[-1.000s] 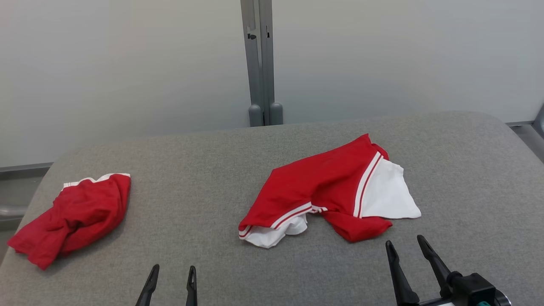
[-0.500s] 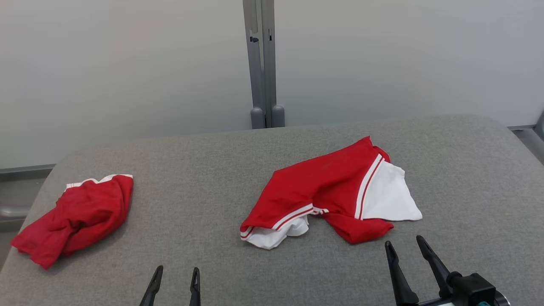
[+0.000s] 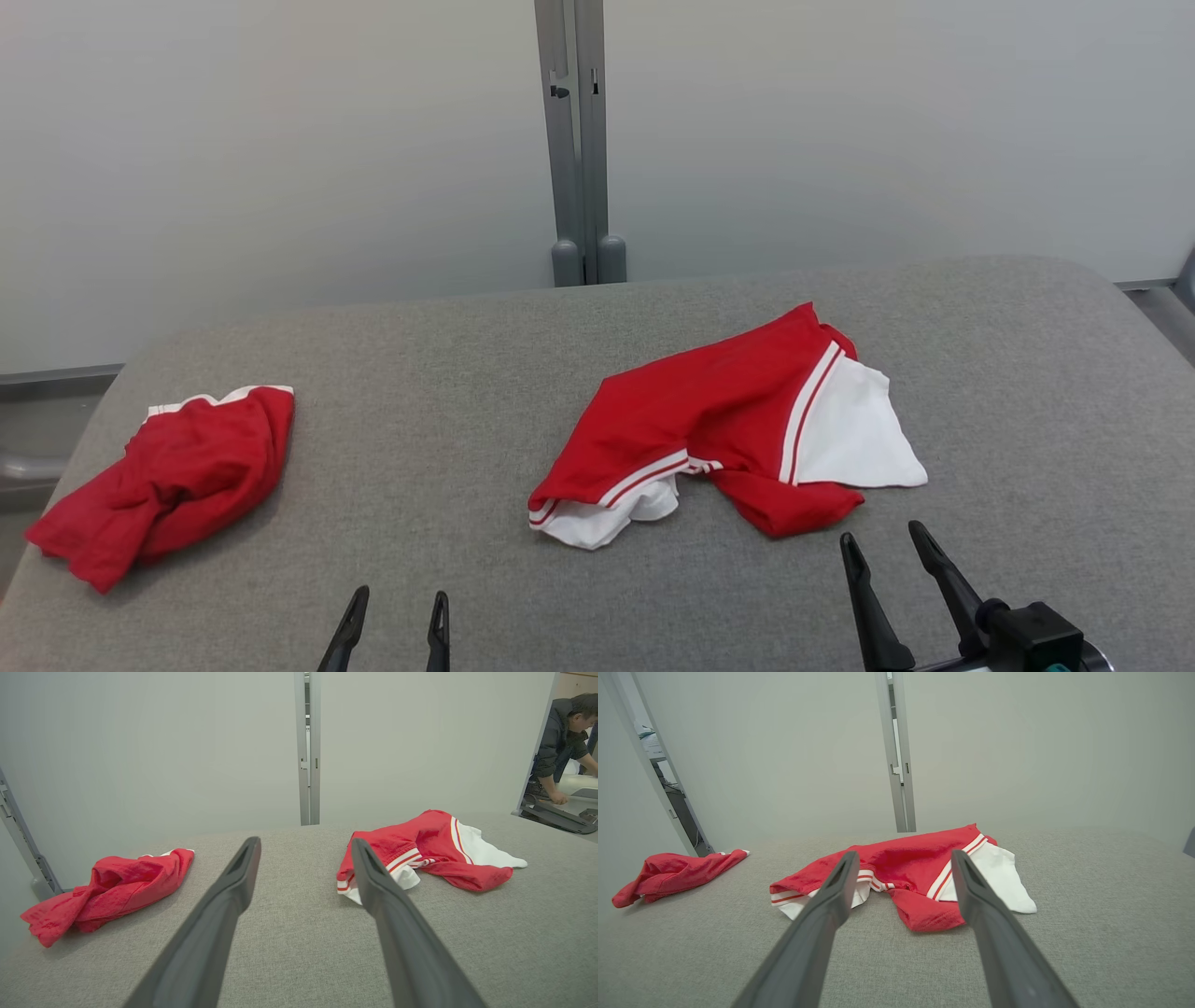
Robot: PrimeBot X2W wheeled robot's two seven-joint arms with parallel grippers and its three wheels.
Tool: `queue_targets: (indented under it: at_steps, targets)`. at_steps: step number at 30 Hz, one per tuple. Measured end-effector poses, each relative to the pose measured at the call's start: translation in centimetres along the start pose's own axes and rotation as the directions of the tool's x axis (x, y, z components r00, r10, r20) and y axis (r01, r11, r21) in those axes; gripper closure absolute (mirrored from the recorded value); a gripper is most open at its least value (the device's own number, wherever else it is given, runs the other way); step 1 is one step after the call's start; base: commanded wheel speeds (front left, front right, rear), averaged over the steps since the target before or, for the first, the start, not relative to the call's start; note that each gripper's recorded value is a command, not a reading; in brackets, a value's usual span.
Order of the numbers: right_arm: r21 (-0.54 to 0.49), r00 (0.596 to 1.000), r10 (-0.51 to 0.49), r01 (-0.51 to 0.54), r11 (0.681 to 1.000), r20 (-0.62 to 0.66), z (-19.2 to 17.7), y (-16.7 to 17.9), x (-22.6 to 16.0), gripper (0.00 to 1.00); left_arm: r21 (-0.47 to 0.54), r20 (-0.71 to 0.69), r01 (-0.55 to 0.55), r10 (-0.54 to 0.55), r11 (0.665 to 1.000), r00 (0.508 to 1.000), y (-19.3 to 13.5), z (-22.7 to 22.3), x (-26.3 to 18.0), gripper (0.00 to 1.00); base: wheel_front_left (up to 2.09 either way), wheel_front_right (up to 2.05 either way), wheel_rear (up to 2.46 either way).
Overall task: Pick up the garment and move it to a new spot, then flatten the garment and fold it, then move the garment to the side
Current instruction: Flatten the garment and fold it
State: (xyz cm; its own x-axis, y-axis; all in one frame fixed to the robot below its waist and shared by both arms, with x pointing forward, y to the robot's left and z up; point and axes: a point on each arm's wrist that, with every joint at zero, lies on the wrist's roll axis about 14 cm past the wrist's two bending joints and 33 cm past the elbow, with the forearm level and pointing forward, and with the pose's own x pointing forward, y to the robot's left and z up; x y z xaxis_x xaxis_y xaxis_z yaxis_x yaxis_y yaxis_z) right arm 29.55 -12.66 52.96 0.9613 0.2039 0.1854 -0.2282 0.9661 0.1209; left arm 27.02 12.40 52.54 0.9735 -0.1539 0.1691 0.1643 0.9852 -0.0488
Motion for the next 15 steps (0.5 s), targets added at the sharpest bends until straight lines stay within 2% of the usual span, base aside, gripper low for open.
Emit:
queue_targets:
  at_steps: [7, 15]
  targets:
    - [0.003, 1.0, 0.006, -0.005, 1.0, -0.006, -0.2, 0.2, 0.0, 0.0, -0.008, -0.004, 0.022, -0.022, 1.0, 1.0, -0.6, -0.1, 0.1, 0.0, 0.0, 0.0, 0.0]
    - [0.009, 0.999, 0.005, -0.005, 1.0, -0.031, -0.9, 0.2, 0.2, 0.0, -0.018, -0.032, 0.154, -0.154, 0.988, 0.988, -3.7, -1.1, 1.7, 0.0, 0.0, 0.0, 0.0]
